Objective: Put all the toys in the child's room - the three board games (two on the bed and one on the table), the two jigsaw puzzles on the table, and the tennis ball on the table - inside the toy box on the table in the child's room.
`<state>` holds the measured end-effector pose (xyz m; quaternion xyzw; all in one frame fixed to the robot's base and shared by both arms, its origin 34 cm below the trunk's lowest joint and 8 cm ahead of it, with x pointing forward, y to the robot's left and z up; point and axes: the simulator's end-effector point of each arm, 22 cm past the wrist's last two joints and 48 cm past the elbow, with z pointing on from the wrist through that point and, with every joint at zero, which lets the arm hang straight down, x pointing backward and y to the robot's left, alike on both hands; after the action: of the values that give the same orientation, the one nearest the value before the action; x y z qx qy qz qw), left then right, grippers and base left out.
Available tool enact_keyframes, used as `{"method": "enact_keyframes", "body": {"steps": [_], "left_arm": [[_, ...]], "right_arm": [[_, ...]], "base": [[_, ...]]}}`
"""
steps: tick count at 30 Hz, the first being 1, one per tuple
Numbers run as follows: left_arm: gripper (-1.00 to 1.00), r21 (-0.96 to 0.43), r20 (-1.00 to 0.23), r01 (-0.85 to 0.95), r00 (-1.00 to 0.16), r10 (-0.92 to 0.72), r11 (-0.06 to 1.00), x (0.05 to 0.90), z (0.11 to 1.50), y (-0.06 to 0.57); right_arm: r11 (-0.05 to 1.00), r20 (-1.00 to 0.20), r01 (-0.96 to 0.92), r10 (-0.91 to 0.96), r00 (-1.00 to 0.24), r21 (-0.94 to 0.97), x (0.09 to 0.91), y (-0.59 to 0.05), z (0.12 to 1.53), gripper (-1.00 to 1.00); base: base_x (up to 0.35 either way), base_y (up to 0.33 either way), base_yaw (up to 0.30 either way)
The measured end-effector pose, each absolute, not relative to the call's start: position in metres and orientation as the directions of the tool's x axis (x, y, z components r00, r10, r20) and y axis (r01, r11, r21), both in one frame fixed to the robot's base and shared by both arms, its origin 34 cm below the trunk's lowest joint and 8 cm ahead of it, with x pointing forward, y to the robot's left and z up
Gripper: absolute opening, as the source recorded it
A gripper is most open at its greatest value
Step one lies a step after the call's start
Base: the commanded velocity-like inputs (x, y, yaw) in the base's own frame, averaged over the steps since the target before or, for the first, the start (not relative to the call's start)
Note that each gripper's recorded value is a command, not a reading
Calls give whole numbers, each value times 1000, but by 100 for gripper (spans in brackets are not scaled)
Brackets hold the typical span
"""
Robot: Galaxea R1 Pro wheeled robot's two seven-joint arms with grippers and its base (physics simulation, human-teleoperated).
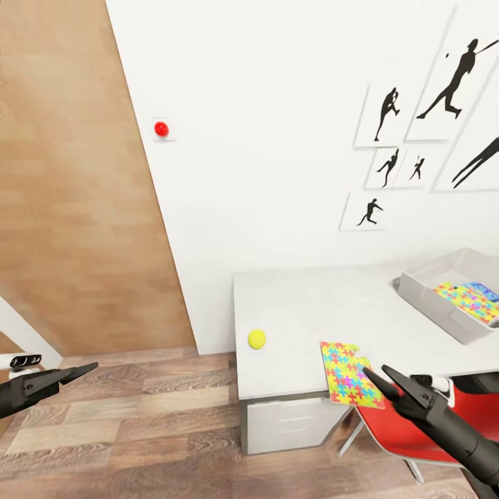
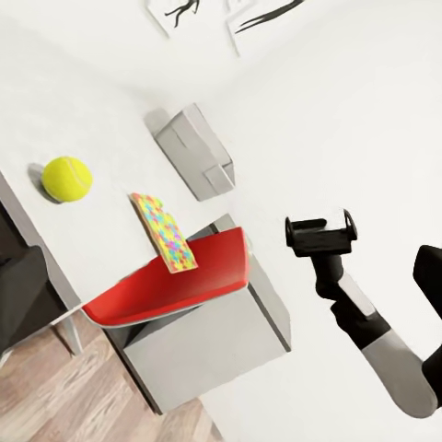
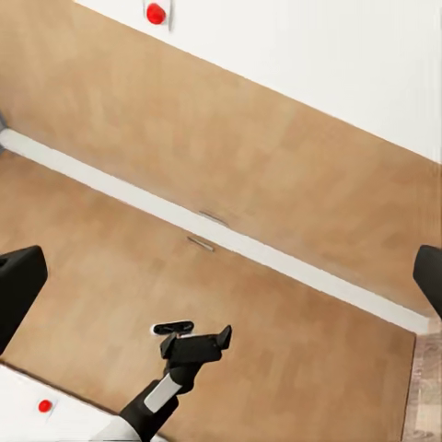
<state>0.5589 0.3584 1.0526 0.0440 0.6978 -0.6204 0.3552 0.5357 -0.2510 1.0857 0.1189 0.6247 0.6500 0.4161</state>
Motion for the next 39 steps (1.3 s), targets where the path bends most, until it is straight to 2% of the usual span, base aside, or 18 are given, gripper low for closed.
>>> {"method": "enact_keyframes", "body": {"steps": [7,19,39], "left_arm": [[100,-831,-555,508,-741,-378,227,558,1055,358],[100,-825,-564,517,-734,-378,227,557,1060,358],[100,-822,-569,522,-730,-379,228,557,1063,359]], "right_arm": [[114,-386,-432,683,-620,895,529,-251,1095,100],[188,-438,-426,647,-624,885,528,-248,1082,100],[198,-444,-427,652,-615,882,528,-250,1082,100]], "base": [[0,0,0],[0,-71,0],[0,-7,-11]]}}
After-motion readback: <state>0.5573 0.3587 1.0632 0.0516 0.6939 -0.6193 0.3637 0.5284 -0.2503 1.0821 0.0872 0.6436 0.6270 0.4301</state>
